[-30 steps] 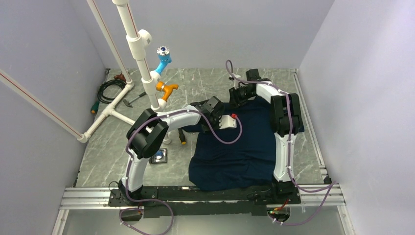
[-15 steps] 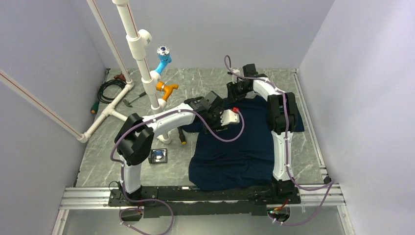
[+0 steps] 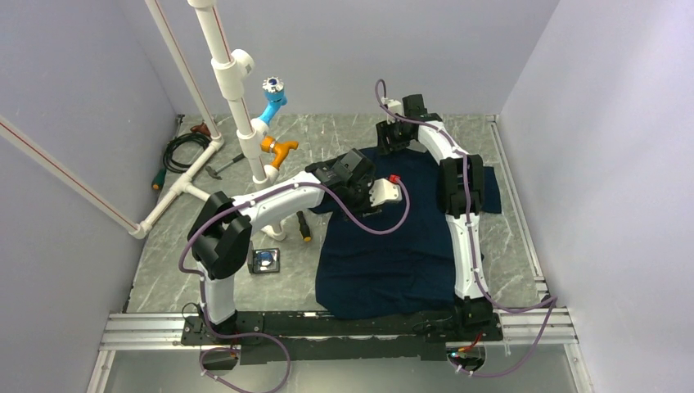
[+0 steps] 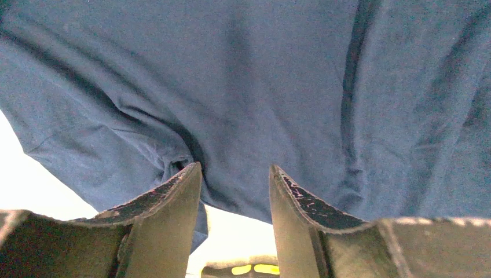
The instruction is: Remove the brooch from the garment
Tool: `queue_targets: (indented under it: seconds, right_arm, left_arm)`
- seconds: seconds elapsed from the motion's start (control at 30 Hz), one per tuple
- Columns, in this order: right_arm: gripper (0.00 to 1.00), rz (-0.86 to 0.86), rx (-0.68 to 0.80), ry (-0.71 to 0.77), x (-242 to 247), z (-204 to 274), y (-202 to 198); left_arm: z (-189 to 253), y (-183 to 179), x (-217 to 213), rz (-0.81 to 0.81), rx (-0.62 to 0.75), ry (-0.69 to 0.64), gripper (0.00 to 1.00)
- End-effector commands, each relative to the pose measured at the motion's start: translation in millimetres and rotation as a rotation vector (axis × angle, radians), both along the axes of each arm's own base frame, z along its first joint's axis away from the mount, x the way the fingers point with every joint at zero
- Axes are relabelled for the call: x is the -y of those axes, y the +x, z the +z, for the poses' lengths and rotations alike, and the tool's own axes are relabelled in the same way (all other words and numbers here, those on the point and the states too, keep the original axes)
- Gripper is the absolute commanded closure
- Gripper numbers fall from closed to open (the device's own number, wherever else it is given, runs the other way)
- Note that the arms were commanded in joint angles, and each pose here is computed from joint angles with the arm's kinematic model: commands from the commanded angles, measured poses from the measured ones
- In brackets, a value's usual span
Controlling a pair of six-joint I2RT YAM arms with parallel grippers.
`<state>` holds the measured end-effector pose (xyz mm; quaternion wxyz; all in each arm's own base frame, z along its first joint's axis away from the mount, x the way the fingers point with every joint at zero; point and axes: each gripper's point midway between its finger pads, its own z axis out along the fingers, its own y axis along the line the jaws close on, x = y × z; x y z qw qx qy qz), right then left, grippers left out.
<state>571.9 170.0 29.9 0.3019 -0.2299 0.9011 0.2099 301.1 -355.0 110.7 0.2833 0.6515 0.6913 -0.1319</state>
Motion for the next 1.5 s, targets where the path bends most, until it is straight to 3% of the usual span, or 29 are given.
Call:
queue_targets:
  seconds: [0.0,0.17,0.3,0.5,0.6,0.73,1.0,1.23,1.47]
  right_arm:
    - [0.42,-0.047,0.125,-0.018,7.3,19.2,30.4]
    - [0.39,-0.074,0.212,-0.038,11.7,28.1,59.3]
    - [0.33,-0.041,0.288,0.016,4.1,65.1,67.4]
    - [0.21,0.005,0.371,0.084,17.6,160.2,25.1]
    - [0.21,-0.016,0.353,0.049,50.5,168.5,-0.7]
    - [0.25,-0.089,0.256,-0.037,111.3,136.6,-30.2]
    - [0.54,-0.169,0.122,-0.205,191.5,63.7,-69.4]
    - [0.58,-0.185,0.089,-0.378,228.5,22.7,-76.4]
    - [0.58,-0.18,0.052,-0.452,248.1,-3.3,-71.7]
  left_arm:
    - [25.0,6.2,-0.8,0.032,0.056,-0.042,0.48]
    - [25.8,11.9,0.2,0.051,0.057,-0.033,0.48]
    - [20.0,22.6,-2.2,0.088,0.082,-0.001,0.48]
    - [16.3,53.0,-4.6,0.179,0.175,0.027,0.47]
    - [15.2,75.9,-8.3,0.233,0.256,0.08,0.47]
    - [13.6,111.8,-11.7,0.305,0.383,0.167,0.5]
    - [0.8,158.6,-14.9,0.345,0.545,0.283,0.64]
    - [-33.2,182.5,-39.9,0.363,0.493,0.339,0.71]
    - [-79.7,175.1,-60.8,0.285,0.362,0.407,0.73]
